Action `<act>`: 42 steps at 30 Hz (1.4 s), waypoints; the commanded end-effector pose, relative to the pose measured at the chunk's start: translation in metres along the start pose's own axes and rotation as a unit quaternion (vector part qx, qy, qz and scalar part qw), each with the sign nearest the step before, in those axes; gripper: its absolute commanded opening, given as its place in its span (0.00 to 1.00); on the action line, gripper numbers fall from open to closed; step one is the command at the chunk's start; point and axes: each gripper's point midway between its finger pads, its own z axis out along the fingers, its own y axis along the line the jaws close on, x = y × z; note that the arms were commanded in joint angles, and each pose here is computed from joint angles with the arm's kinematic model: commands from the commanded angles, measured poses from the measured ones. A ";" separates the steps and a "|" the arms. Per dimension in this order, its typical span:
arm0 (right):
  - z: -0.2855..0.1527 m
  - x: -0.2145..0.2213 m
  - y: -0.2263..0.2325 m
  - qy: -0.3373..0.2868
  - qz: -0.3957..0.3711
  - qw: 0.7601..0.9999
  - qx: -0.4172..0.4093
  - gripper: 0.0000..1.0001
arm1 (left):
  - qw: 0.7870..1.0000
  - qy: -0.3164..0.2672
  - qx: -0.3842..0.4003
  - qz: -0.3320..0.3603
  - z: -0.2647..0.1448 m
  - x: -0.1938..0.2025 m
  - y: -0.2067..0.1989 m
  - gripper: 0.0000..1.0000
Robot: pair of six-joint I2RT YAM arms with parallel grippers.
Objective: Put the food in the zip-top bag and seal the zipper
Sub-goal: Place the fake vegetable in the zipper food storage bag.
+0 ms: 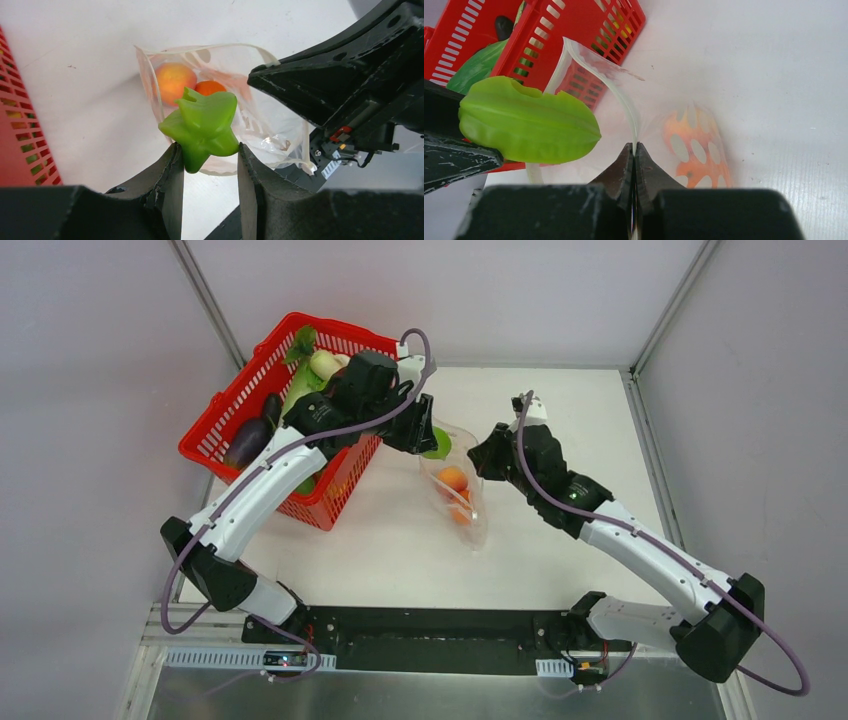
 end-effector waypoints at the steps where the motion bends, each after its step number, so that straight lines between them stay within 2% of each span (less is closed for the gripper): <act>1: -0.013 -0.027 0.010 -0.052 0.006 0.999 -0.016 0.00 | 0.999 -0.002 -0.025 0.034 -0.015 -0.006 0.003 0.10; 6: -0.016 -0.028 0.013 -0.064 0.020 0.997 -0.032 0.00 | 0.999 0.018 0.007 0.036 -0.002 -0.001 -0.010 0.29; 10: -0.017 -0.025 0.008 -0.061 0.020 0.998 -0.022 0.00 | 0.998 0.020 0.041 0.036 0.008 -0.002 -0.026 0.35; 13: -0.018 -0.025 0.006 -0.065 0.024 0.997 -0.021 0.00 | 0.997 0.028 0.065 0.037 0.011 -0.002 -0.034 0.49; 17: -0.017 -0.024 0.007 -0.067 0.028 0.997 -0.024 0.00 | 0.995 0.053 0.078 0.039 0.013 0.006 -0.038 0.61; 21: -0.015 -0.022 0.007 -0.062 0.026 0.997 -0.023 0.00 | 0.996 0.031 0.068 0.048 0.000 0.000 -0.036 0.73; 25: -0.015 -0.020 0.007 -0.059 0.024 0.998 -0.024 0.00 | 0.998 0.007 0.011 0.065 -0.017 -0.005 -0.018 0.79; 28: -0.015 -0.020 0.006 -0.059 0.023 0.998 -0.025 0.00 | 0.994 -0.016 -0.077 0.073 -0.034 -0.007 0.013 0.84; 33: -0.015 -0.017 0.007 -0.056 0.021 0.998 -0.031 0.00 | 0.970 -0.072 -0.228 0.055 -0.076 -0.007 0.074 0.94; 37: -0.013 -0.015 0.008 -0.051 0.019 0.998 -0.034 0.00 | 0.953 -0.109 -0.282 0.012 -0.116 0.000 0.108 0.96; 42: -0.011 -0.012 0.007 -0.047 0.015 0.998 -0.033 0.00 | 0.934 -0.115 -0.337 -0.034 -0.150 0.019 0.147 0.99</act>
